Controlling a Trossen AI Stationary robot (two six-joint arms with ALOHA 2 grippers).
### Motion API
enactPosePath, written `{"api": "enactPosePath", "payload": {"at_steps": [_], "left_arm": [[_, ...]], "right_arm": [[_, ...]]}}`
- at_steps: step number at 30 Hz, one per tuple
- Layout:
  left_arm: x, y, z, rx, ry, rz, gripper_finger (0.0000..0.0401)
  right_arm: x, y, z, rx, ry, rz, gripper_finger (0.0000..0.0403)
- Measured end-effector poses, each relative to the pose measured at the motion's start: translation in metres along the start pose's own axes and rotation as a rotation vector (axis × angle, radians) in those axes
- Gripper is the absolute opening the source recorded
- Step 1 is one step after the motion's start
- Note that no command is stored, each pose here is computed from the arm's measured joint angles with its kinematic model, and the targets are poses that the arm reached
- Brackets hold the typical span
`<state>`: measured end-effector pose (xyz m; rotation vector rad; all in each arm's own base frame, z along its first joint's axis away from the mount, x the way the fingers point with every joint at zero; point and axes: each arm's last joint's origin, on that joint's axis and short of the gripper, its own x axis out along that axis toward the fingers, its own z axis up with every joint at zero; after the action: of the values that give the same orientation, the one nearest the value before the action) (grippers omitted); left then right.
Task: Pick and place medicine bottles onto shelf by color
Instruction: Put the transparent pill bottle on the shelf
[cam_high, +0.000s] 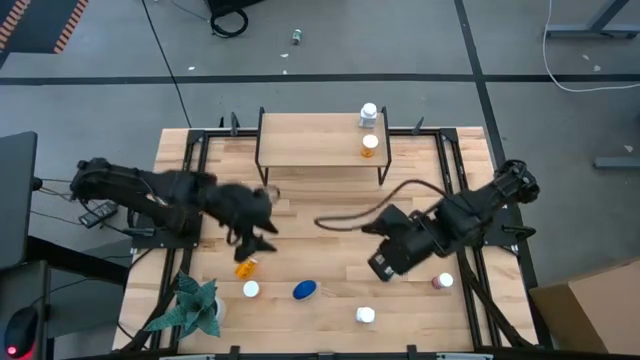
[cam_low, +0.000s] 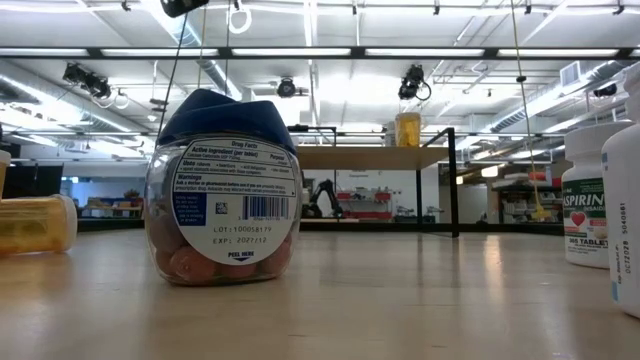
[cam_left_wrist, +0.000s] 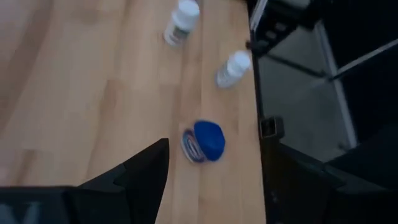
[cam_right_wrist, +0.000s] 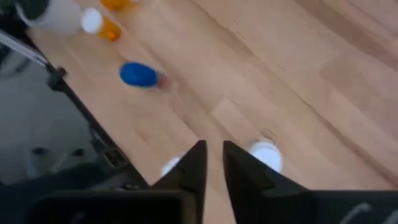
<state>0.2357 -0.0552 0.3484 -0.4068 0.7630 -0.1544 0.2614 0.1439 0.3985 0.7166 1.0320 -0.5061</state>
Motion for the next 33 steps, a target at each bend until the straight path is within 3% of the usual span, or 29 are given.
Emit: {"api": "enactPosePath", "payload": {"at_steps": [7, 12, 19, 23, 28, 33], "left_arm": [[0.037, -0.031, -0.006, -0.073, 0.021, 0.040, 0.0264], [0.053, -0.054, 0.008, 0.007, -0.061, 0.153, 0.0245], [0.074, -0.068, 0.023, -0.031, -0.041, 0.181, 0.0238], [0.084, -0.075, 0.017, 0.010, 0.001, 0.181, 0.0243], [0.096, -0.076, 0.006, -0.065, 0.088, 0.194, 0.0255], [0.115, -0.079, -0.004, -0.061, 0.142, 0.201, 0.0289]], "right_arm": [[-0.005, -0.007, -0.016, -0.026, -0.056, -0.099, 0.0161], [-0.008, -0.006, -0.021, -0.033, -0.162, -0.108, 0.0204], [-0.009, -0.006, -0.019, 0.068, -0.270, -0.106, 0.0214], [-0.010, -0.005, -0.023, 0.054, -0.267, -0.101, 0.0215], [-0.012, -0.004, -0.026, 0.044, -0.309, -0.095, 0.0215], [-0.012, -0.004, -0.024, 0.053, -0.370, -0.098, 0.0215]]}}
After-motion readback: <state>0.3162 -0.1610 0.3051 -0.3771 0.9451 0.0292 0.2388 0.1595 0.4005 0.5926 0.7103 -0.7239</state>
